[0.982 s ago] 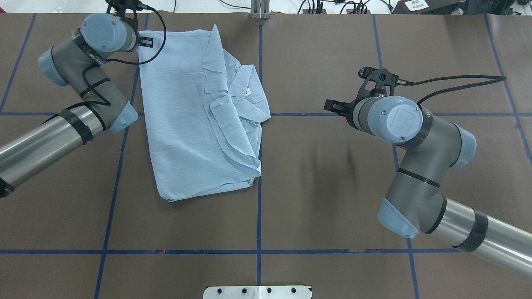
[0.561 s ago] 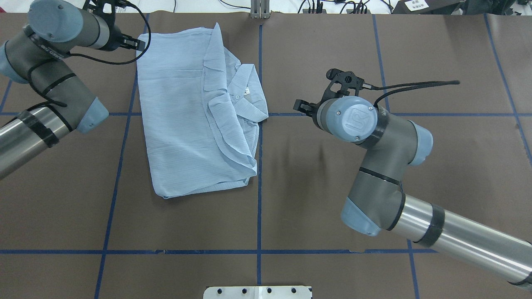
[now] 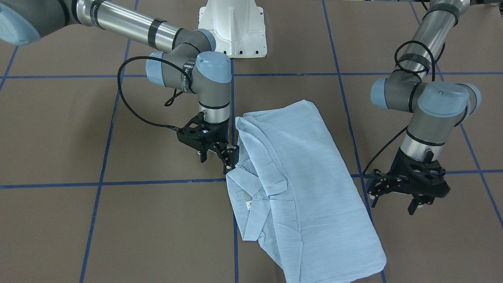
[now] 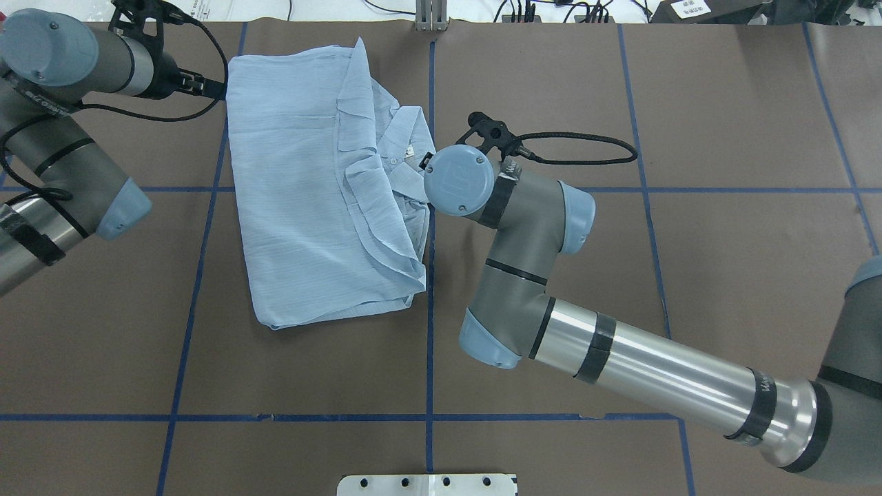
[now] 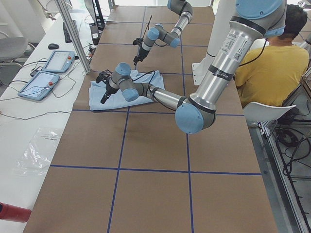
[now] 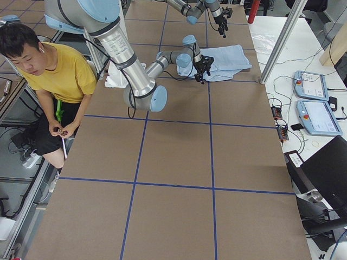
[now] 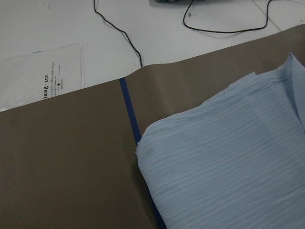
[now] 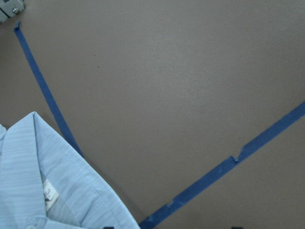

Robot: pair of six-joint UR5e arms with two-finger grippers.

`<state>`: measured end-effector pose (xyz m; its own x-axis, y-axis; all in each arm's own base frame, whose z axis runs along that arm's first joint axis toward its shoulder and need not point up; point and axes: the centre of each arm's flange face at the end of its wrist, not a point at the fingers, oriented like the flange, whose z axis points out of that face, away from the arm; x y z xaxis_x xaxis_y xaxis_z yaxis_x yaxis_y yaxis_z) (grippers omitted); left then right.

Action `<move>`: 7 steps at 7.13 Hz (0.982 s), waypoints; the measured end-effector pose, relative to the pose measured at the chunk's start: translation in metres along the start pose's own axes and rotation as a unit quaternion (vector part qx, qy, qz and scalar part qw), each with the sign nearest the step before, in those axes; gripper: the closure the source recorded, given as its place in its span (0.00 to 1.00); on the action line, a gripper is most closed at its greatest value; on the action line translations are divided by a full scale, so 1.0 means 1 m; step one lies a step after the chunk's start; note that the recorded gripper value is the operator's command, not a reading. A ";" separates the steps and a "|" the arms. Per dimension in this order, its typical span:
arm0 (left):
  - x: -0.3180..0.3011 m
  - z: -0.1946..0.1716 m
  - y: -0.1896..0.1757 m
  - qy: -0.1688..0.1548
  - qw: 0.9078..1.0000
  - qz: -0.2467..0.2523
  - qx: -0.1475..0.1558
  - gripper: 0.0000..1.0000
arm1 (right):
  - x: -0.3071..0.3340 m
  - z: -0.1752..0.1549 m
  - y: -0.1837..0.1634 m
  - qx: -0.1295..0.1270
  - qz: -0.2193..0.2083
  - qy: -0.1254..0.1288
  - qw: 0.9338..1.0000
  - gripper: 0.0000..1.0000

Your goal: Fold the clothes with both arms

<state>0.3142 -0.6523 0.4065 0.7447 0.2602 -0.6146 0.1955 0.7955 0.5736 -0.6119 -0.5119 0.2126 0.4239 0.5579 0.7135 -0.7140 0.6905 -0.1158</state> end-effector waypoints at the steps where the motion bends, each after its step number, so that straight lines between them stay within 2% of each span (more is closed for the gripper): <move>1: -0.001 0.000 0.001 0.000 1.000 0.000 0.000 0.00 | -0.012 0.003 0.010 0.011 0.008 -0.002 1.000 0.23; 5: -0.001 -0.001 0.004 0.000 1.000 0.000 -0.001 0.00 | -0.031 0.018 0.029 0.026 0.015 -0.015 0.999 0.30; 7: -0.002 -0.001 0.004 0.000 1.000 0.000 -0.001 0.00 | -0.036 0.024 0.035 0.027 0.012 -0.011 0.999 0.42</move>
<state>0.3129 -0.6486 0.4093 0.7447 0.2610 -0.6142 0.1935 0.7963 0.5731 -0.6658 -0.5189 0.1993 0.3939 0.5639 0.7258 -0.7535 0.6504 -0.0964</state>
